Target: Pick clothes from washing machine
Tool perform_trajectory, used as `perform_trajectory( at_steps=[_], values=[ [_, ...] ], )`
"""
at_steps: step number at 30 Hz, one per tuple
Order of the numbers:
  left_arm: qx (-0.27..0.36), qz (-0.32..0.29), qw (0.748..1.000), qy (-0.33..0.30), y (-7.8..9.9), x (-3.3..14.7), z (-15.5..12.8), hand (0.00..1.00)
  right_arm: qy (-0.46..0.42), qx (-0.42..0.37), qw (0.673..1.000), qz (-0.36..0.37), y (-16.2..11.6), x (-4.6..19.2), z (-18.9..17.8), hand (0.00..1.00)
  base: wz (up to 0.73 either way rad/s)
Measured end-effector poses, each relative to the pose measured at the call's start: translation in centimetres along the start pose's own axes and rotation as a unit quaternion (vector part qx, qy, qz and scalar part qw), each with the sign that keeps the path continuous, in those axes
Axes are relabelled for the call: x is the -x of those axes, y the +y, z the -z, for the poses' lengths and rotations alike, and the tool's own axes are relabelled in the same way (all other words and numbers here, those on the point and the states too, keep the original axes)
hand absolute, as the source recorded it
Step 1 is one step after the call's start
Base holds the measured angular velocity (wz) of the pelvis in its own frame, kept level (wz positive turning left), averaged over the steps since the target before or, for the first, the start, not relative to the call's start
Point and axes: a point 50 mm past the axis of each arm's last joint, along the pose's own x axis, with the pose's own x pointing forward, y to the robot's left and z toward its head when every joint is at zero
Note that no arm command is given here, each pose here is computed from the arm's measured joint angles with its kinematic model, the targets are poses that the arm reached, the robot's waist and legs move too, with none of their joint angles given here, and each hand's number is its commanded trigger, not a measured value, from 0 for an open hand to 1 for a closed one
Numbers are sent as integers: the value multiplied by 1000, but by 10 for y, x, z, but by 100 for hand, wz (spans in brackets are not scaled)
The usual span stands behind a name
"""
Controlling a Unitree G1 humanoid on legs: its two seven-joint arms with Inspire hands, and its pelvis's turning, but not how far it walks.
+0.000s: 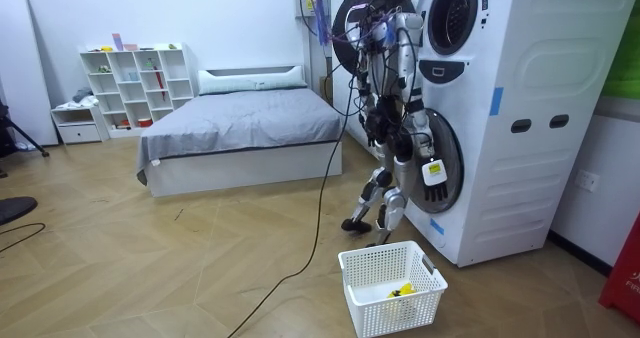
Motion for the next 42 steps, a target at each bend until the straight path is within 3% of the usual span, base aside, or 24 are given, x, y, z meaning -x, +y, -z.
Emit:
perform_trajectory(
  at_steps=[5,7,12,16,20,27,42],
  values=[
    [-18,20,999,-20,-10,-5,-18,0,8,29,1000,7,4,-1,-4,0,8],
    [-22,24,999,-5,-11,-4,-10,0,17,30,999,7,7,-1,-1,0,-11],
    [-7,15,997,82,-4,9,45,0,50,8,998,23,3,1,14,0,7],
    [6,8,996,87,0,12,52,0,59,7,998,31,1,2,21,0,45],
    [49,-18,994,100,12,17,64,0,29,6,999,29,4,1,12,0,-51],
    [97,-48,988,110,27,22,74,0,36,9,999,14,6,2,20,0,-22],
    [133,-51,984,107,25,21,73,0,5,-16,1000,7,4,0,3,0,9]
  ],
)
